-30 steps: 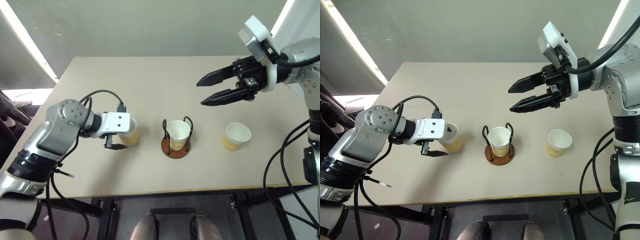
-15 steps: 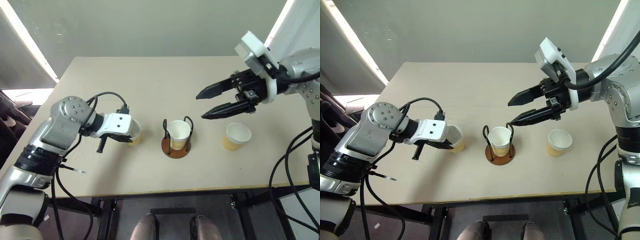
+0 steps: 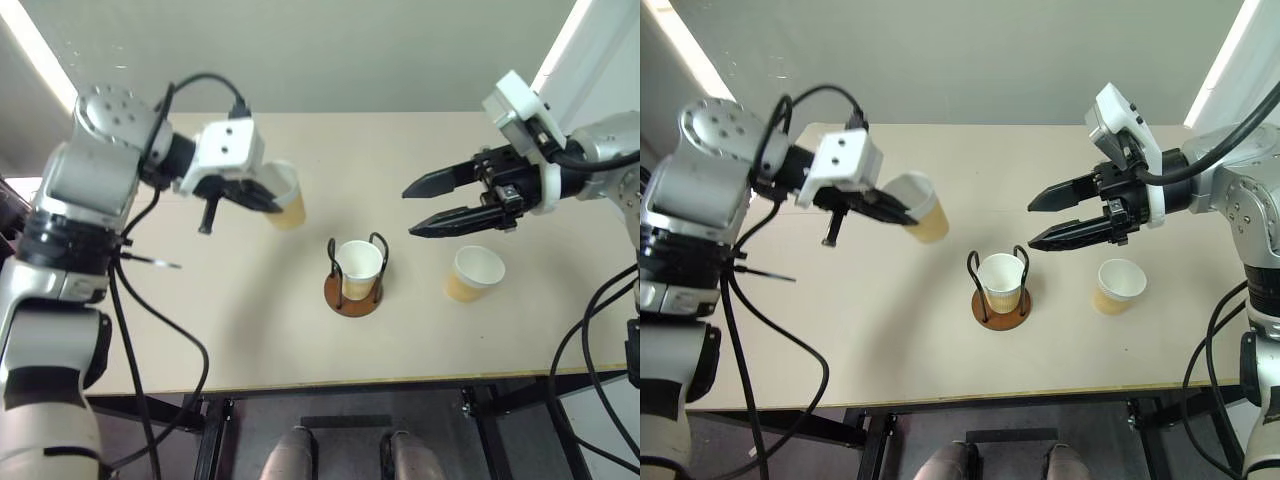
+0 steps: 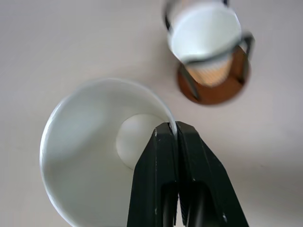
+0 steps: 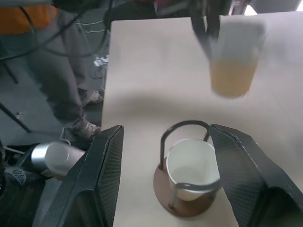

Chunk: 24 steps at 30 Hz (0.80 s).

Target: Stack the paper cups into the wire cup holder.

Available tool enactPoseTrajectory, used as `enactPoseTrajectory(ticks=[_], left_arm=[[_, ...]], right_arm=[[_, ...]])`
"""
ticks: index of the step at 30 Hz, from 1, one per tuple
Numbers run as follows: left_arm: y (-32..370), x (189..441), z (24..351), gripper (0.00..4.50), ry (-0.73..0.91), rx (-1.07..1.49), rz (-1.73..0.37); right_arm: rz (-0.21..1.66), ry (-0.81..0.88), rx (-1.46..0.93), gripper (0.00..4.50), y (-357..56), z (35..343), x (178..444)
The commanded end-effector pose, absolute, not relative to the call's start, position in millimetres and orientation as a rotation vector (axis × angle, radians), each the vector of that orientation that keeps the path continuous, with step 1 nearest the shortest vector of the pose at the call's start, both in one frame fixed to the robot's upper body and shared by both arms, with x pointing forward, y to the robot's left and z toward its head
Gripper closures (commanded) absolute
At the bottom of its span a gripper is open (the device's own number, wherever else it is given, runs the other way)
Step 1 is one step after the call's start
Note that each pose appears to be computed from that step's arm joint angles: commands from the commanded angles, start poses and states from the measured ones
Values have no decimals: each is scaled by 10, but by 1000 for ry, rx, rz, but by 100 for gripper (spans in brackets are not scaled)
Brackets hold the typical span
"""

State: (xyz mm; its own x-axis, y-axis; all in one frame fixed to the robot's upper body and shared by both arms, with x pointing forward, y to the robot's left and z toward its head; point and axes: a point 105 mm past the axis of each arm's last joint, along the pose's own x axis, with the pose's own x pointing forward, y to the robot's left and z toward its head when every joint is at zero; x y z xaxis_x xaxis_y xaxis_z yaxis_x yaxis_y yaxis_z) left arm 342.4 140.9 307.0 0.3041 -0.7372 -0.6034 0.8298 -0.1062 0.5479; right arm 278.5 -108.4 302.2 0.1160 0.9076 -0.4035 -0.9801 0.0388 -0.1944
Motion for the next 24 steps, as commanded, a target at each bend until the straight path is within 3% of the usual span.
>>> enactPoseTrajectory(ticks=[1, 13, 24], left_arm=[[1226, 3343, 3215, 444, 63, 1016, -1432], [585, 3258, 3123, 444, 7, 1079, -1689], [444, 3147, 2960, 444, 33, 1086, -1808]], right_arm=[[1424, 139, -478, 154, -1141, 3125, 2701], [1350, 146, -457, 154, -1209, 3081, 2604], [1283, 156, -445, 154, -1290, 3075, 2580]])
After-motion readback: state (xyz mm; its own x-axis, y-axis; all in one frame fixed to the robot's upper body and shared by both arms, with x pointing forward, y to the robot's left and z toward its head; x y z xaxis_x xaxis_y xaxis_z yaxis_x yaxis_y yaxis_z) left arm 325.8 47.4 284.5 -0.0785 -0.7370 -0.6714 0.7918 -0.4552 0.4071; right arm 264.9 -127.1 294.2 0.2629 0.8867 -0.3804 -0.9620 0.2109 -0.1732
